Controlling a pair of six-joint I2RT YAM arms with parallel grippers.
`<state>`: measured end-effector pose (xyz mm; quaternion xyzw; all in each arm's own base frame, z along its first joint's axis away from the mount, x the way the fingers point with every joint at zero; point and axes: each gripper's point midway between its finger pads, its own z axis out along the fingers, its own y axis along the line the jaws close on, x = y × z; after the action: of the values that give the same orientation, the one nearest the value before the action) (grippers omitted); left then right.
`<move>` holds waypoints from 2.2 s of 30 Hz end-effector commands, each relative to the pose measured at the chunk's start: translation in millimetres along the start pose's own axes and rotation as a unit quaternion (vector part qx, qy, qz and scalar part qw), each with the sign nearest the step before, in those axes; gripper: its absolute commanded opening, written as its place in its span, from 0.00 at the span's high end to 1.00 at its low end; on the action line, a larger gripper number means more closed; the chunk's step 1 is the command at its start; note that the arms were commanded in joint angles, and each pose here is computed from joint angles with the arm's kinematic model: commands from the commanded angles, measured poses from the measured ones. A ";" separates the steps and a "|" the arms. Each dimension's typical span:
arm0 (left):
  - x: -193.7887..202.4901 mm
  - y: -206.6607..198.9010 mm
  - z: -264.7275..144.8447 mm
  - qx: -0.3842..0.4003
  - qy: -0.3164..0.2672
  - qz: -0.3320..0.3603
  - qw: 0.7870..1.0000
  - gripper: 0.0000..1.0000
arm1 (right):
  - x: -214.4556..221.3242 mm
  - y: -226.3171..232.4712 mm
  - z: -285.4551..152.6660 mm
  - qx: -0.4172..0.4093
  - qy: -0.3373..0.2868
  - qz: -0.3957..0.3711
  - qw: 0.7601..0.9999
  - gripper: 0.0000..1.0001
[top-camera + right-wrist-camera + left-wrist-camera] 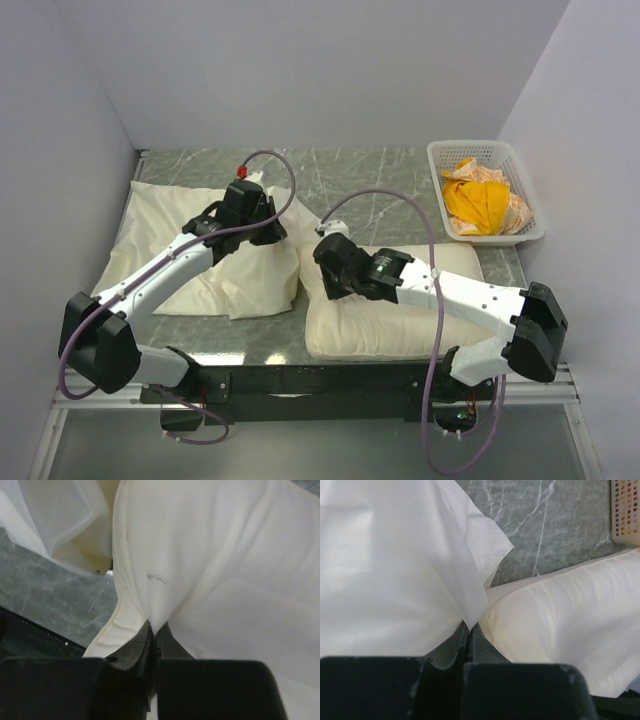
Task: Put the pillow into the pillowcase
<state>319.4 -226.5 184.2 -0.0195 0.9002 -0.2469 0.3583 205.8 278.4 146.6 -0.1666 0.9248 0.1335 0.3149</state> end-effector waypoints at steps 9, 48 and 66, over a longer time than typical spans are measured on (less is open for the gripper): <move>-18.0 3.9 -17.2 0.009 -0.049 -0.034 0.998 0.99 | 16.3 25.5 -11.7 -0.034 -0.029 0.016 0.999 1.00; 66.0 -1.3 -84.0 0.132 0.036 0.037 0.990 0.99 | -152.4 -29.7 70.5 -0.019 -0.039 0.098 0.994 1.00; 75.9 -33.5 -115.2 0.224 0.066 0.074 0.970 0.96 | -163.0 -55.8 85.8 -0.012 -0.034 0.166 0.986 1.00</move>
<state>199.8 -205.8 194.5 0.0941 0.8728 -0.3589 0.3172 361.3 296.0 142.5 -0.0387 0.9485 0.1940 0.2473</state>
